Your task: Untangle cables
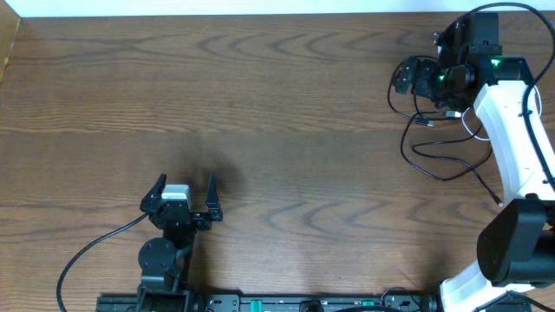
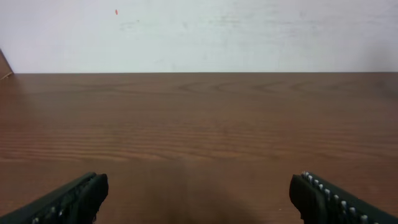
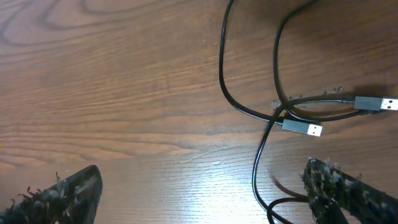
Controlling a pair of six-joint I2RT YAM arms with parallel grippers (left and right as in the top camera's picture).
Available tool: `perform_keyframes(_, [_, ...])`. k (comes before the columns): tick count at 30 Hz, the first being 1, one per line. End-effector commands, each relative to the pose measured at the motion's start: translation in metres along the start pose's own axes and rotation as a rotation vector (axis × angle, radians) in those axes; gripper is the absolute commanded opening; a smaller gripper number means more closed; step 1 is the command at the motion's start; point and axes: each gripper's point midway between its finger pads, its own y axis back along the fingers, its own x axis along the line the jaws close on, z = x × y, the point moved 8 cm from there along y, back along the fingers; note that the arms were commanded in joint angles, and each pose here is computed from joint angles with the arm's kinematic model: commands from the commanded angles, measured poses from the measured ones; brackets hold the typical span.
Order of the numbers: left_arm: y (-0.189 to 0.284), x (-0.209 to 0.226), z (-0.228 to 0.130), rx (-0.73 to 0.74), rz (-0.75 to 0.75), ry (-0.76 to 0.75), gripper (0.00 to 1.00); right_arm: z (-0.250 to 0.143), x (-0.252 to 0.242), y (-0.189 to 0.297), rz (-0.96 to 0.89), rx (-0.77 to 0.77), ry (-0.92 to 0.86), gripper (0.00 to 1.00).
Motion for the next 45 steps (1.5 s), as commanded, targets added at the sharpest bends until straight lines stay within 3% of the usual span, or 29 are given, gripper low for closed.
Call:
perform_keyframes(1, [-0.001,0.003,-0.014,0.062,0.021,0.003,0.98,-0.003,0.003,-0.002,0.002,0.01,0.016,0.99])
perform_keyframes(27, [-0.001,0.003,-0.014,0.062,0.021,0.003,0.98,-0.003,0.004,0.002,-0.003,0.001,0.019,0.99])
perform_keyframes(35, [-0.001,0.003,-0.014,0.062,0.021,0.003,0.98,-0.011,0.042,0.104,0.093,-0.226,0.11,0.99])
perform_keyframes(45, [-0.001,0.003,-0.014,0.062,0.021,0.003,0.98,-0.077,0.068,0.272,0.273,-0.63,0.238,0.99])
